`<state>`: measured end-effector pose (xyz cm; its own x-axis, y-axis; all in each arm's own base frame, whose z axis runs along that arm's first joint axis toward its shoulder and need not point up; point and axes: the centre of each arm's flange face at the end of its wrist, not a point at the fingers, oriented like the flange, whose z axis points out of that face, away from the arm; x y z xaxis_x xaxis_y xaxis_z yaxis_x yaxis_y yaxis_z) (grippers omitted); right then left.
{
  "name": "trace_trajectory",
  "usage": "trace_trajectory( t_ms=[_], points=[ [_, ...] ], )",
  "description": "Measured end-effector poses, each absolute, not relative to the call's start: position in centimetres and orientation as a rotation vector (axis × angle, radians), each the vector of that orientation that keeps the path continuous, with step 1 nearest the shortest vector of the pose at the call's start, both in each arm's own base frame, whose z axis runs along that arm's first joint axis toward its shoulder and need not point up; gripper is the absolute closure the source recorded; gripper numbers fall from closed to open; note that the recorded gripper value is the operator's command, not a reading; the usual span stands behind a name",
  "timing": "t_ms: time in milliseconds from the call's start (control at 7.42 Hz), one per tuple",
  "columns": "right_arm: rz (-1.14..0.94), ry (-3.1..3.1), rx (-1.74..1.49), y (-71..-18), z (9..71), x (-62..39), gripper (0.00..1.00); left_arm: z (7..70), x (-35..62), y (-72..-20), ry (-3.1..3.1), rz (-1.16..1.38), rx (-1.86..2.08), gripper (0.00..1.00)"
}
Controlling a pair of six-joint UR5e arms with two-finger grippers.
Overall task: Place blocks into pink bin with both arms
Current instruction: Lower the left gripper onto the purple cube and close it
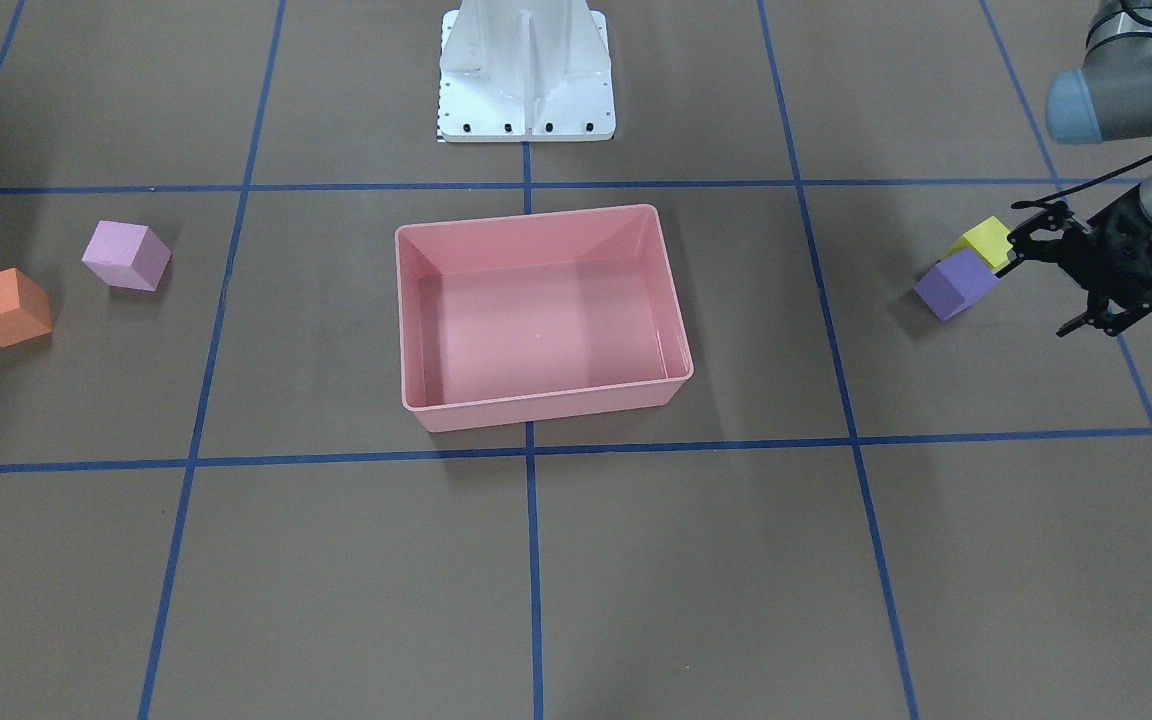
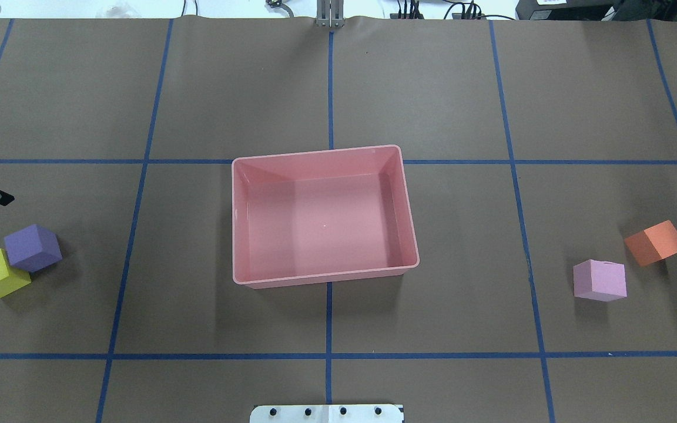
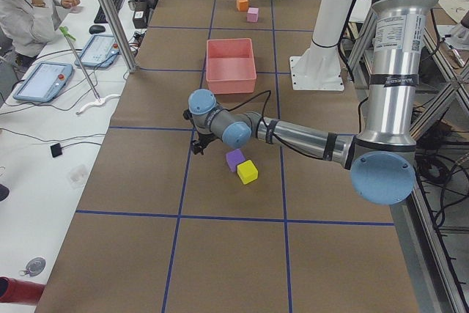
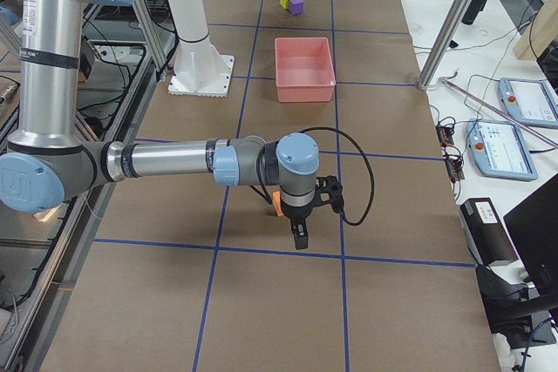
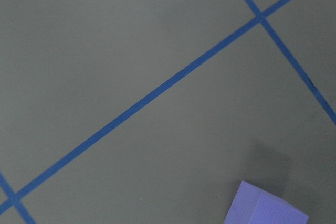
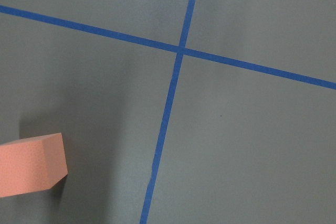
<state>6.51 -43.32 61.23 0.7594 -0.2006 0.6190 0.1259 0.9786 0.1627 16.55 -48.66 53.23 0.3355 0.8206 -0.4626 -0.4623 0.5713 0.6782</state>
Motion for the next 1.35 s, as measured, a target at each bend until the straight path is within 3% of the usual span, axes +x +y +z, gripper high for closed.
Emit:
trace_trajectory(
  t_ms=[1347],
  points=[
    [-0.180, -0.694, 0.116, -43.3, 61.0, 6.4, 0.00, 57.1, 21.0, -41.7, 0.882, 0.879, 0.477, 0.01]
  ],
)
